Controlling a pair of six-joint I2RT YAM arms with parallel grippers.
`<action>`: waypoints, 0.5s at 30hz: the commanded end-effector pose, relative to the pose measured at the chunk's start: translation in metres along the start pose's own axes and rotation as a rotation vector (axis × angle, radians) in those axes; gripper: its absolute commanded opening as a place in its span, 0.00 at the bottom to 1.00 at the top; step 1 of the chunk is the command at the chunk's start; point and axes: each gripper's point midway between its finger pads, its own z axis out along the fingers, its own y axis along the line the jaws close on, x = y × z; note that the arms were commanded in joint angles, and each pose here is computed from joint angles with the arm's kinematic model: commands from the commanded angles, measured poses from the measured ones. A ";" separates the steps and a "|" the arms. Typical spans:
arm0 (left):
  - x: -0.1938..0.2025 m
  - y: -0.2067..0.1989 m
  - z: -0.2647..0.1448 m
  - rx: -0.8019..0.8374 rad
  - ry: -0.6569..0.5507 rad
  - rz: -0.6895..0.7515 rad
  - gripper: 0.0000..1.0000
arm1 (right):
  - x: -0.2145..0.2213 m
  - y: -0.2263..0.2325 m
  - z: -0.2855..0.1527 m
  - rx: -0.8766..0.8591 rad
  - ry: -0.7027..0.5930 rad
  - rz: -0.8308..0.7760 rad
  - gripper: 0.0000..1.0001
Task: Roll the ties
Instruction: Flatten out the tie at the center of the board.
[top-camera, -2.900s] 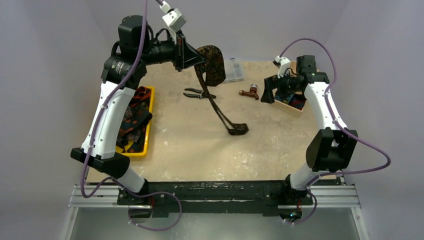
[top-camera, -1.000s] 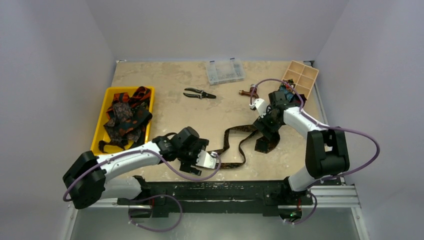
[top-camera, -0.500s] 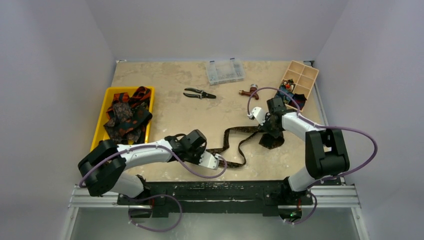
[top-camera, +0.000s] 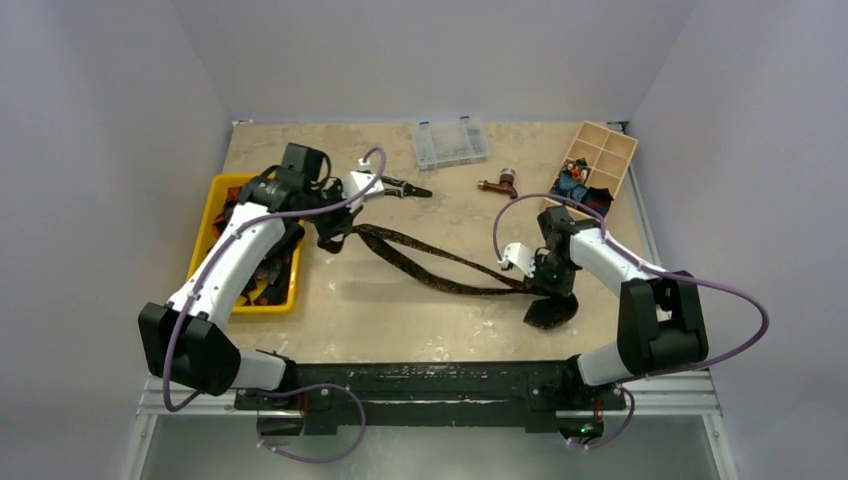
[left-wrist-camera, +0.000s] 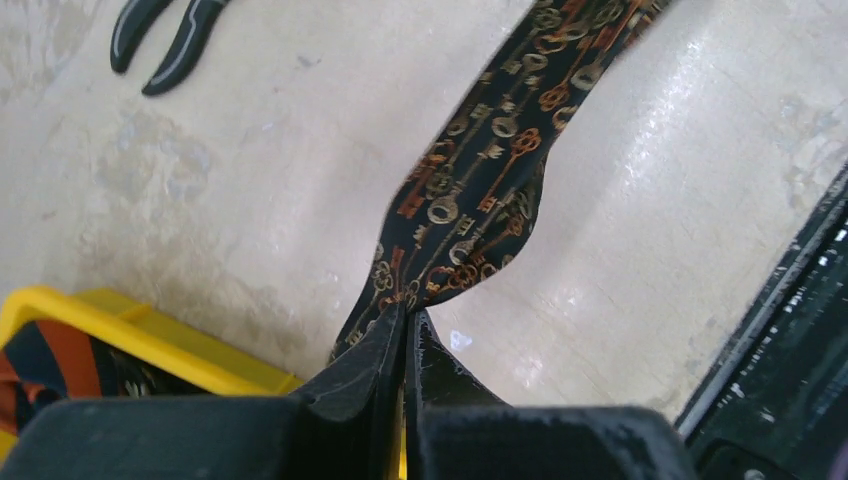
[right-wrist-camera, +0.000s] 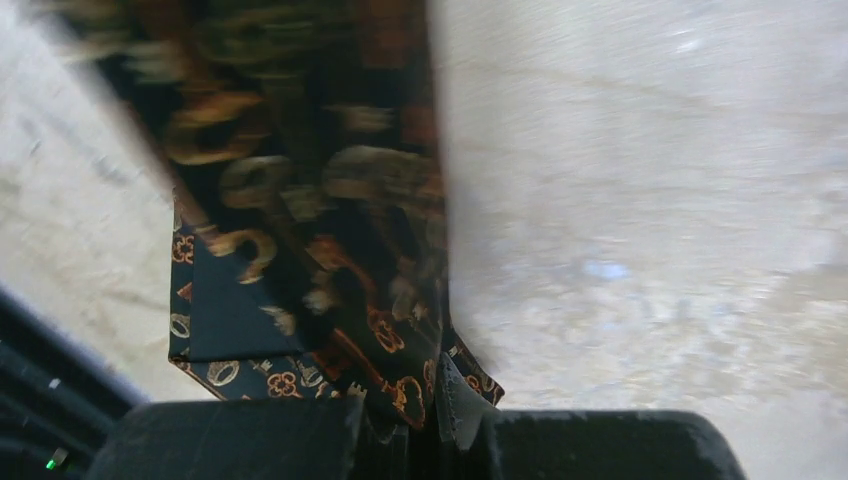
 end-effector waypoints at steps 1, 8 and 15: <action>0.033 -0.012 -0.024 0.118 0.098 -0.184 0.00 | 0.028 0.041 0.000 -0.152 0.081 -0.096 0.00; 0.062 -0.062 -0.037 0.388 0.203 -0.178 0.00 | 0.040 0.067 -0.013 -0.265 0.101 -0.166 0.00; 0.088 -0.037 0.009 0.417 0.373 -0.235 0.00 | 0.025 0.065 -0.003 -0.374 0.075 -0.148 0.00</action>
